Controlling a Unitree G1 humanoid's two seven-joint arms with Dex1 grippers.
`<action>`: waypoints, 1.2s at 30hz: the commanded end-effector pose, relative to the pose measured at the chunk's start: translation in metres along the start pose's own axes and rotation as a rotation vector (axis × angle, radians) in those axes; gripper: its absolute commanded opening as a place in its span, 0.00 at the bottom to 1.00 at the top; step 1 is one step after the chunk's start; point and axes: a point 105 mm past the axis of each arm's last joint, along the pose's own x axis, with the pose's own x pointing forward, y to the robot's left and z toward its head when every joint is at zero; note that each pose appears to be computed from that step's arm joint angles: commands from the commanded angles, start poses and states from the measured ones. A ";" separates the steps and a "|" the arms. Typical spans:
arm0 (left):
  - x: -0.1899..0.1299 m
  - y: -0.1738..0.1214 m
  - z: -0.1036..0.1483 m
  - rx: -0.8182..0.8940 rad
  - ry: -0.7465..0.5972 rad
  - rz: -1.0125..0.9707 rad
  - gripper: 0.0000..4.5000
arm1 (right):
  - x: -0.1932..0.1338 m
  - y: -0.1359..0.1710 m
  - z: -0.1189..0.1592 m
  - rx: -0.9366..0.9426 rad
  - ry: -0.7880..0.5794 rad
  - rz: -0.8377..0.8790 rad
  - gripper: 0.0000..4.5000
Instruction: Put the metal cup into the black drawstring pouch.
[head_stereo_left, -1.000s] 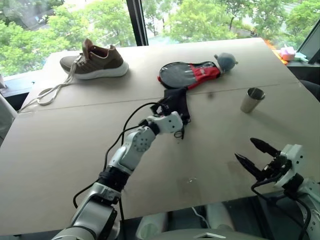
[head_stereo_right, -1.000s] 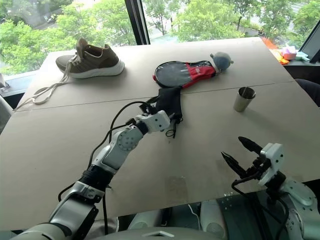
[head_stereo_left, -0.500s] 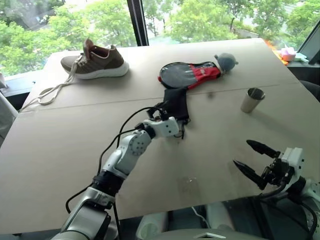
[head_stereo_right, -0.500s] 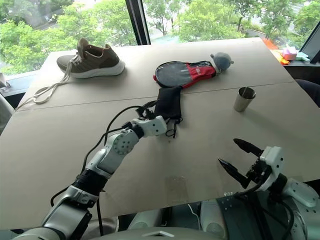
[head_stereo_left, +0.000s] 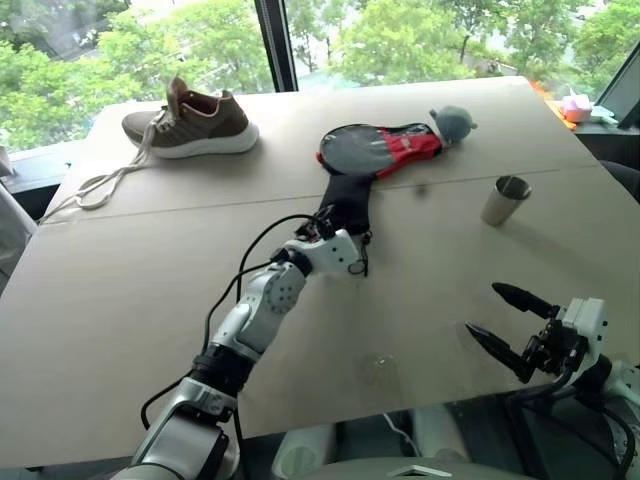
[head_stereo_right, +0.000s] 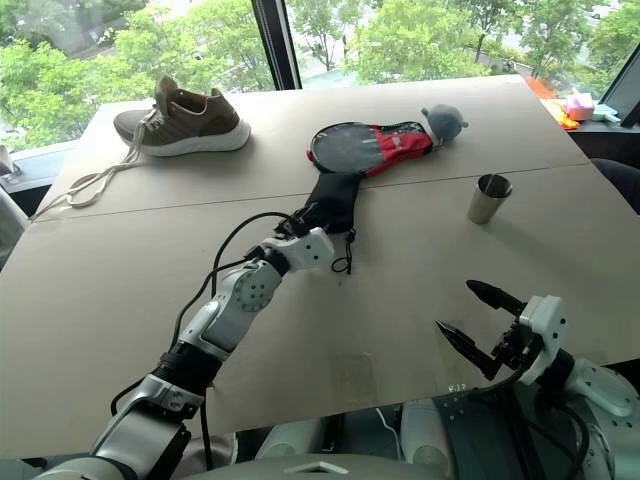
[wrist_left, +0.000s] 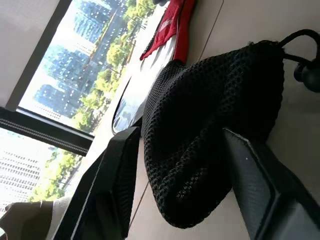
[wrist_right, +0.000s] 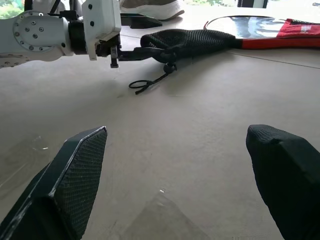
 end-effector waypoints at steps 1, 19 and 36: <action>0.002 0.013 0.003 0.010 -0.018 0.058 0.11 | -0.001 -0.002 0.010 -0.033 -0.018 -0.007 1.00; -0.031 0.021 -0.004 0.004 -0.056 -0.005 0.45 | 0.003 -0.004 0.012 -0.034 -0.031 -0.030 1.00; -0.020 0.032 -0.041 -0.071 0.051 0.109 0.94 | 0.007 -0.005 0.012 -0.039 -0.034 -0.036 1.00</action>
